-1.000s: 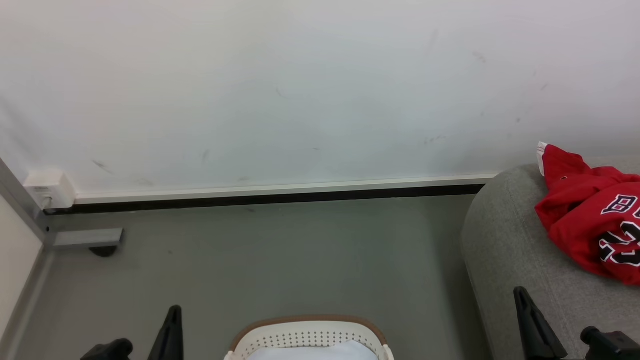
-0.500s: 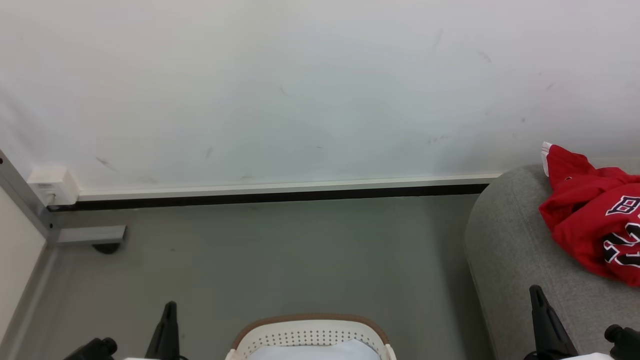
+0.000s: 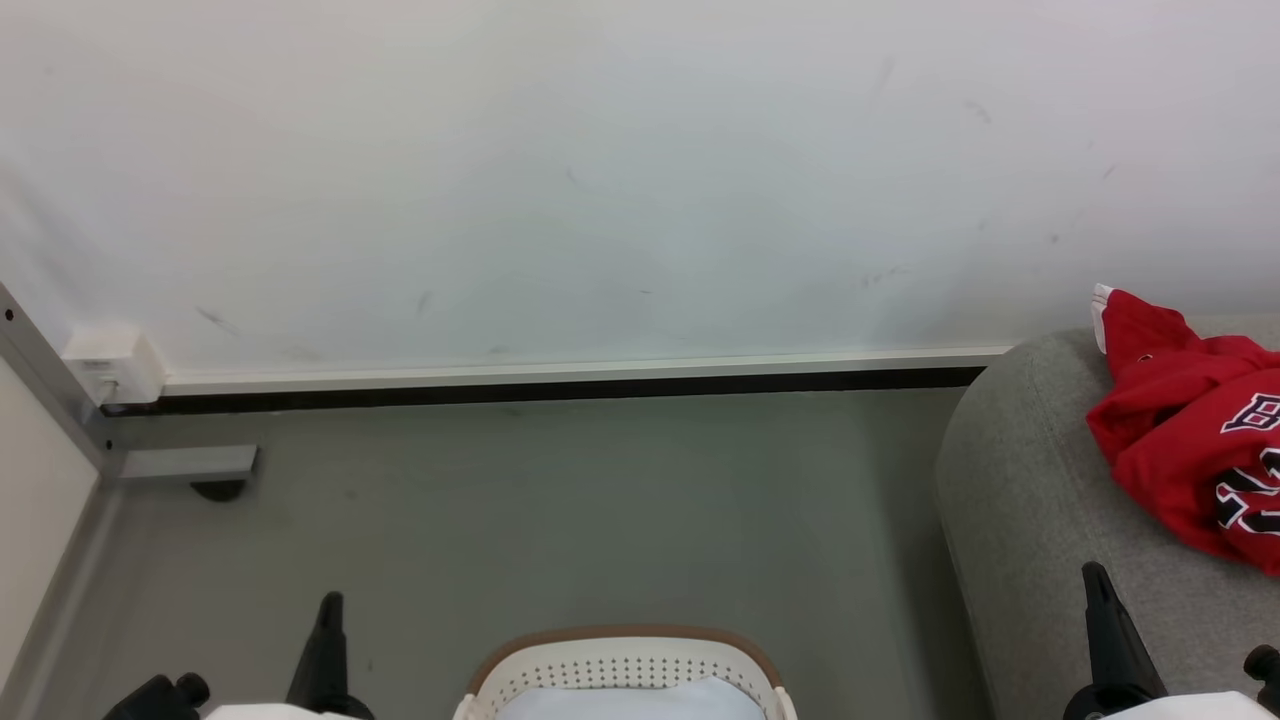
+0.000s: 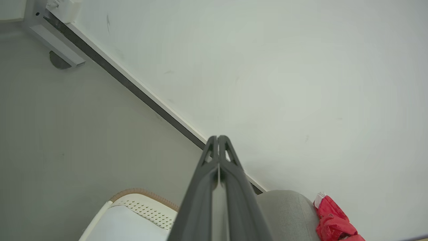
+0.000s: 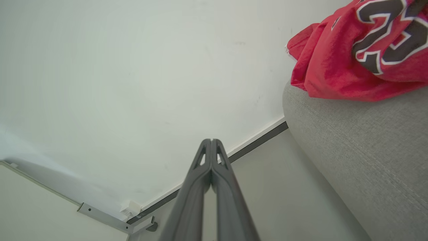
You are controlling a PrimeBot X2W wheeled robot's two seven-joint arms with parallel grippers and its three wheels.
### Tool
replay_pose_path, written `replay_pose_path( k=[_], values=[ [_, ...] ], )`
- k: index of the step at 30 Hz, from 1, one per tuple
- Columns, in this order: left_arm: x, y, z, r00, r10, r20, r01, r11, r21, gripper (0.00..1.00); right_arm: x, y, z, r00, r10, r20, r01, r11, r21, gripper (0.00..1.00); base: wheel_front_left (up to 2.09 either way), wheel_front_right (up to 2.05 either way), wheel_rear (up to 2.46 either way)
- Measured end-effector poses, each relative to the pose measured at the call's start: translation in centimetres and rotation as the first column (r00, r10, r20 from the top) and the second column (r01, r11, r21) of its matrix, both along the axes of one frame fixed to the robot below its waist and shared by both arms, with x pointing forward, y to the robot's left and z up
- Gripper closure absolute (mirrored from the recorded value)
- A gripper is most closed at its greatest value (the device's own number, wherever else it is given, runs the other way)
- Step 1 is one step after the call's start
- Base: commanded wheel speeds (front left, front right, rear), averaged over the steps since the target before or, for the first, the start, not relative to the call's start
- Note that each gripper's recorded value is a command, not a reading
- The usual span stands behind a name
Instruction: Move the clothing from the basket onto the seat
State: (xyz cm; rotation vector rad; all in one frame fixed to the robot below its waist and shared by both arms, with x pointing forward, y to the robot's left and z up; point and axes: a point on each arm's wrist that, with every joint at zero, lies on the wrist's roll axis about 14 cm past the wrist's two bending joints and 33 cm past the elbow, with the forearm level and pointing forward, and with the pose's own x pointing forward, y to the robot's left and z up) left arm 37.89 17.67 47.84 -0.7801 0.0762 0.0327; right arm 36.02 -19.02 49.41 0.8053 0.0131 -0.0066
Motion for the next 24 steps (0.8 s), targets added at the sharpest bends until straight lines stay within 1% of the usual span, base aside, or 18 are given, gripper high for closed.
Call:
replay_pose_path(
  k=[14, 24],
  values=[
    [0.25, 0.39, 0.31, 1.0, 0.016, -0.006, -0.016, 0.986, -0.167, 1.0, 0.67, -0.53, 0.27, 1.0, -0.017, -0.007, 0.018, 0.986, 0.165, 1.0, 0.0, 0.0, 0.0],
    [0.44, 0.64, 0.61, 1.0, 0.024, -0.003, -0.024, 0.961, -0.277, 1.0, 0.87, -0.69, 0.15, 1.0, -0.019, -0.018, 0.023, 0.965, 0.262, 1.0, 0.0, 0.0, 0.0]
  ],
)
